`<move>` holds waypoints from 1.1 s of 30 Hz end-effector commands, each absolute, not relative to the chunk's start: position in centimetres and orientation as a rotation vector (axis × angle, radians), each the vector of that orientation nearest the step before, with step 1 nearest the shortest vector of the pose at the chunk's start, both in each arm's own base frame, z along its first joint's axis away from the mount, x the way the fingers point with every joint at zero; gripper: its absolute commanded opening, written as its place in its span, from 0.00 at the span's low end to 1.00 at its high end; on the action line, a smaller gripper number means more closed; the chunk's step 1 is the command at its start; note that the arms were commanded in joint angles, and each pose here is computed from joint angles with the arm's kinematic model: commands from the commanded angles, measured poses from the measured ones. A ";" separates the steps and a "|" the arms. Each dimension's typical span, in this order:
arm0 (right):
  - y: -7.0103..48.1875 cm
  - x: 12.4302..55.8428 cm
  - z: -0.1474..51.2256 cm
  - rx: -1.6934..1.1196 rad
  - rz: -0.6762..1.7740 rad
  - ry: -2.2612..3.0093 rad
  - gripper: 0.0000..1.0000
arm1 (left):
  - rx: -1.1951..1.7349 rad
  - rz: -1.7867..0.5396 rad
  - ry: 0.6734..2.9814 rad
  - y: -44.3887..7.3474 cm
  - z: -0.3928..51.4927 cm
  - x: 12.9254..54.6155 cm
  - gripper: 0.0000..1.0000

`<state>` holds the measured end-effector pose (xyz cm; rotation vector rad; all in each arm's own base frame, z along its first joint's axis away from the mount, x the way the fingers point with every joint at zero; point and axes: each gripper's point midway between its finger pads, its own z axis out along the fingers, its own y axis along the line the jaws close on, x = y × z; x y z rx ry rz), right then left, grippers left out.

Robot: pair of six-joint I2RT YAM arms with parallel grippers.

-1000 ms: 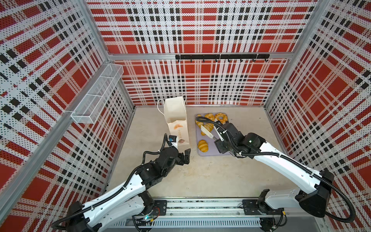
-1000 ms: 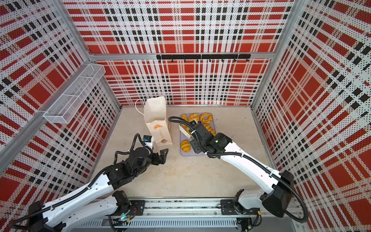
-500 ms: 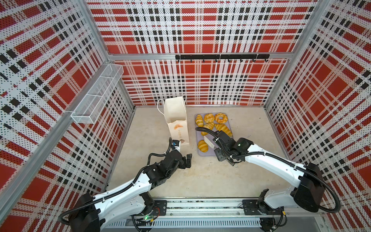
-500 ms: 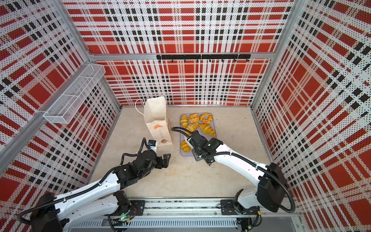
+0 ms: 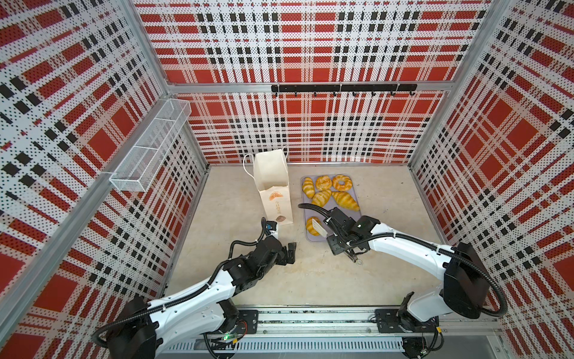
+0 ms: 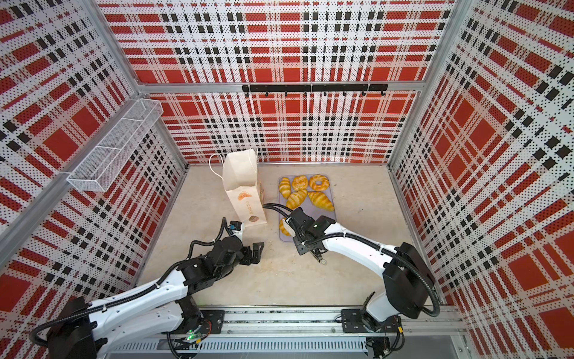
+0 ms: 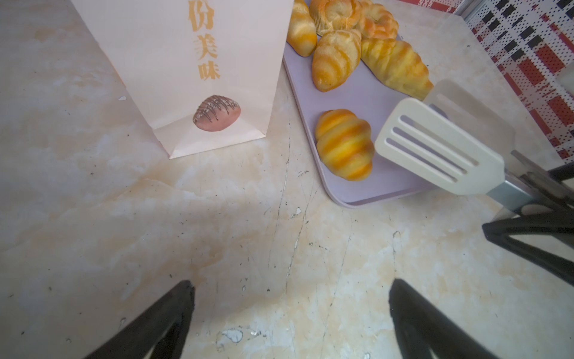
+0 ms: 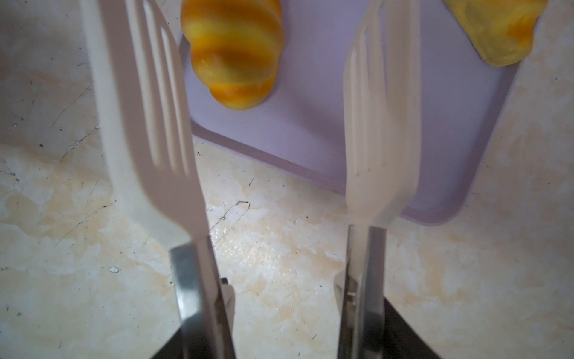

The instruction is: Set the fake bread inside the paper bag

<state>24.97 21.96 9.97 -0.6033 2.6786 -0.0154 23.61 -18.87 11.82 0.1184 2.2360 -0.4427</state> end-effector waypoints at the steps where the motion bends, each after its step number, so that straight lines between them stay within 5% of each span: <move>1: 23.1 25.3 9.6 -0.585 0.016 2.670 0.65 | 0.096 -0.473 2.212 -19.4 12.5 23.9 1.00; 33: 20.1 26.6 9.0 -0.619 -0.131 2.697 0.67 | 0.106 -0.472 2.214 -19.9 12.6 23.7 1.00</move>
